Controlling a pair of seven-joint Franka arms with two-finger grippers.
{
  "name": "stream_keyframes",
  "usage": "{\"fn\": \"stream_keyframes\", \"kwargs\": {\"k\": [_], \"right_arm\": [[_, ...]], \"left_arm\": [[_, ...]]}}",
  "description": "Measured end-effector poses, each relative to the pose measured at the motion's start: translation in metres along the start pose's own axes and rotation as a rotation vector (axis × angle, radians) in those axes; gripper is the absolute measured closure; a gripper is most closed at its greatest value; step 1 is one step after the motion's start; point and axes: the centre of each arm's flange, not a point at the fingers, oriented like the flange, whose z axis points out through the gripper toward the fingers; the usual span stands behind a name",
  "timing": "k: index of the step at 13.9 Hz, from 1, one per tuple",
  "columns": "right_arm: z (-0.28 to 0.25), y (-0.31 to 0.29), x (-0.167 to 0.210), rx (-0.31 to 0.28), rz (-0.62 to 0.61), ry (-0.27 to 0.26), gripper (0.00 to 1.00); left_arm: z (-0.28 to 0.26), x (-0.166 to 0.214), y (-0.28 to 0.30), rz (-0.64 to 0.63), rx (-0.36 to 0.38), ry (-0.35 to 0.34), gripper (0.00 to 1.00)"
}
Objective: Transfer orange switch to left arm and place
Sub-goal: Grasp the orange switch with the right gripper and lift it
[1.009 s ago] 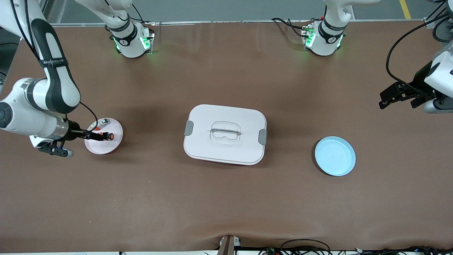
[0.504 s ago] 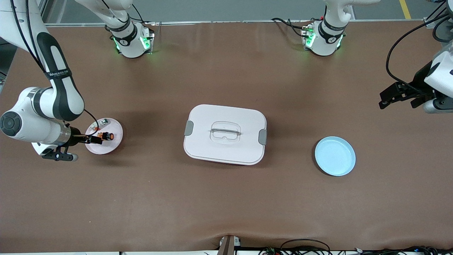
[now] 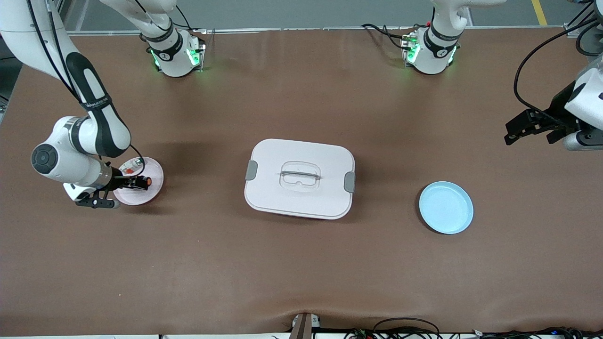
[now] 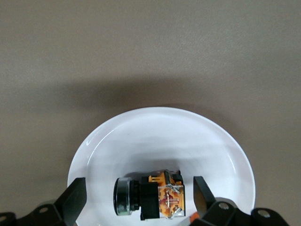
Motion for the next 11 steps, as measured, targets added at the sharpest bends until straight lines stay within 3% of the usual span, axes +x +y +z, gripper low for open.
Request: {"fn": "stream_keyframes", "kwargs": {"k": [11], "right_arm": [[0.028, 0.003, -0.016, 0.0, 0.003, 0.012, 0.0]], "left_arm": [[0.0, 0.0, 0.0, 0.0, 0.0, 0.0, 0.0]]}}
